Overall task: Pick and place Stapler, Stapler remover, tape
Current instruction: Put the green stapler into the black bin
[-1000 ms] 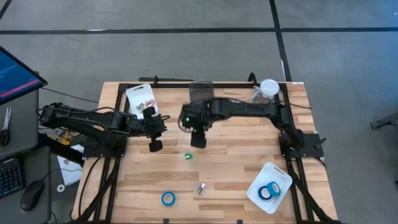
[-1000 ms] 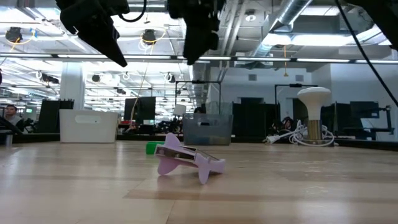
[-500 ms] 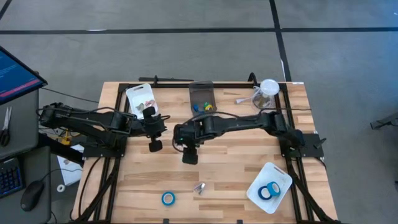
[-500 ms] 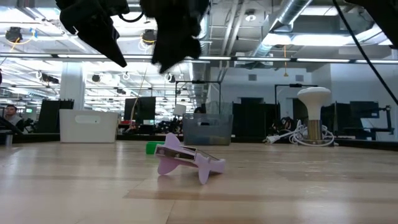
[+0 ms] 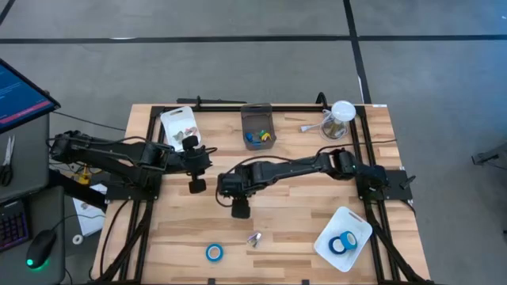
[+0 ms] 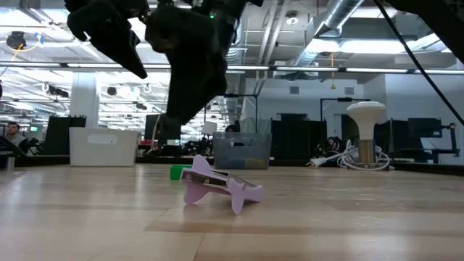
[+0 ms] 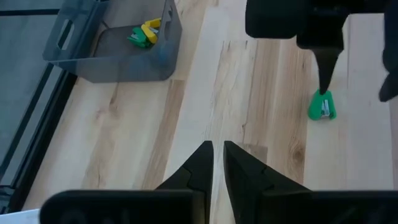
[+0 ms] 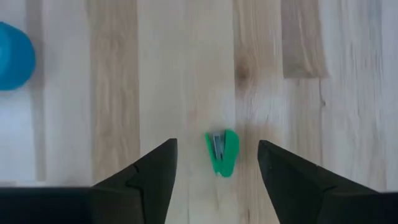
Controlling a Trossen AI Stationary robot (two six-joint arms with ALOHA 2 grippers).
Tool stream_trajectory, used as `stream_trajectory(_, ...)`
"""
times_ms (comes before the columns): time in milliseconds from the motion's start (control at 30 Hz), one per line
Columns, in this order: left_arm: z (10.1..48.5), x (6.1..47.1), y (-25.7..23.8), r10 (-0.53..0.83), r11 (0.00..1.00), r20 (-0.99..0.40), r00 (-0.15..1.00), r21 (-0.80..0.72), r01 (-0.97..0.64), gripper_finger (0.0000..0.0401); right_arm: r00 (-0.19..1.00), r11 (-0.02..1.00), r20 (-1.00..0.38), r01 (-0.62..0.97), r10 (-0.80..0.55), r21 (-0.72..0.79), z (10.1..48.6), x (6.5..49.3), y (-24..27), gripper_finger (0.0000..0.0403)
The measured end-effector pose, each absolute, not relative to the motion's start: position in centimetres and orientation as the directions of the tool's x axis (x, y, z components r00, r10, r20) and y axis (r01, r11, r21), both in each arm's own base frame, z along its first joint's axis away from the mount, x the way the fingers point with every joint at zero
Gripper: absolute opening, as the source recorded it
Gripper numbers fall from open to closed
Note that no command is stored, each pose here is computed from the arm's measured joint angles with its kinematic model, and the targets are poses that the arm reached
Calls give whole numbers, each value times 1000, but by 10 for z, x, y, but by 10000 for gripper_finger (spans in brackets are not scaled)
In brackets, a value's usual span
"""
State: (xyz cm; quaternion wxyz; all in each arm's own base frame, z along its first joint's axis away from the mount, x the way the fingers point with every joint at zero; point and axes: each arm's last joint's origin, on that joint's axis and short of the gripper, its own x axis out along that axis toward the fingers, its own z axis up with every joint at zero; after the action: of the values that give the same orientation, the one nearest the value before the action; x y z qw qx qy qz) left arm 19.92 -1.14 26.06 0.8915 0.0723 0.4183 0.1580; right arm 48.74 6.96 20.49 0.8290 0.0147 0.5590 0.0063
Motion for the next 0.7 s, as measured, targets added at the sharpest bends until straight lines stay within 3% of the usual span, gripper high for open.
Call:
stream_trajectory(333,257,189,-10,370,929,-763,530,317,-193,28,336,1000,-942,-10,-1,-4,186,491,68,210)
stream_trajectory(700,286,159,-6,353,935,-661,663,235,-264,6,314,1000,-949,5,-15,-14,177,492,61,210)
